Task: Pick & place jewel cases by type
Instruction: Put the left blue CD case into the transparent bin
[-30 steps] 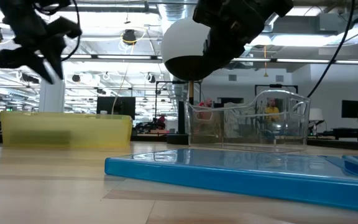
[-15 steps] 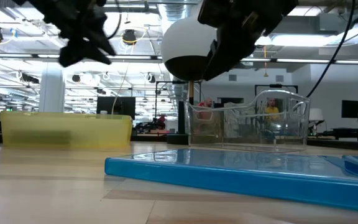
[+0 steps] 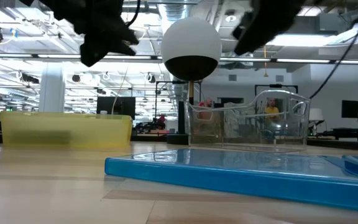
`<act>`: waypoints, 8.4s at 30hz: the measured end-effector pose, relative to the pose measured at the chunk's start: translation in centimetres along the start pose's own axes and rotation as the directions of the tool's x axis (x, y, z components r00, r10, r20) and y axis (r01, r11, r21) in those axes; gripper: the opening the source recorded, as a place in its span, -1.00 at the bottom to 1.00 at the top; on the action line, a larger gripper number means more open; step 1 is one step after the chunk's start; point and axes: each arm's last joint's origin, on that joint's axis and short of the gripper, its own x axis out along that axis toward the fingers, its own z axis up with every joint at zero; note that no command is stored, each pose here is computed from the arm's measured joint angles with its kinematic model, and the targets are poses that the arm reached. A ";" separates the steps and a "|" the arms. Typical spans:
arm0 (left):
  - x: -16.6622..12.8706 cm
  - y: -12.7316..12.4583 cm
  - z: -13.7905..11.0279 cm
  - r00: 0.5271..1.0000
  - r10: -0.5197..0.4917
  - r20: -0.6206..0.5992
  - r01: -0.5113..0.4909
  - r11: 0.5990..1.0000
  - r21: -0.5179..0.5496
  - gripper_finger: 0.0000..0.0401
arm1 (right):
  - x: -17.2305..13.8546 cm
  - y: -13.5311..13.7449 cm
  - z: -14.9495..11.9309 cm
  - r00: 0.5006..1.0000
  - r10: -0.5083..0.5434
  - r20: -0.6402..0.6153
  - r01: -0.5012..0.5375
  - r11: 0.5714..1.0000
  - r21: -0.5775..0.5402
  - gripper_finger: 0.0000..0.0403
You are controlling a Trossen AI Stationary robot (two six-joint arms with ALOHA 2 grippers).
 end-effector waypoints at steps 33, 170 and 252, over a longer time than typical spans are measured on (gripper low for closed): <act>10.1 -8.1 0.4 0.977 0.119 -0.179 -0.048 0.933 0.357 -0.47 | -8.0 1.5 -6.3 0.898 0.076 0.433 -0.199 0.948 0.247 -0.96; 9.7 -13.1 -17.9 0.838 0.172 -0.518 -0.377 0.869 -0.322 -0.99 | 16.3 -2.5 0.0 0.913 -0.021 -0.408 0.044 0.998 0.047 -0.96; 6.7 -11.4 -13.5 0.717 0.257 -0.648 -0.557 0.770 -0.311 -0.57 | 13.0 10.6 -5.6 0.979 -0.060 -0.193 0.072 0.996 0.055 -1.00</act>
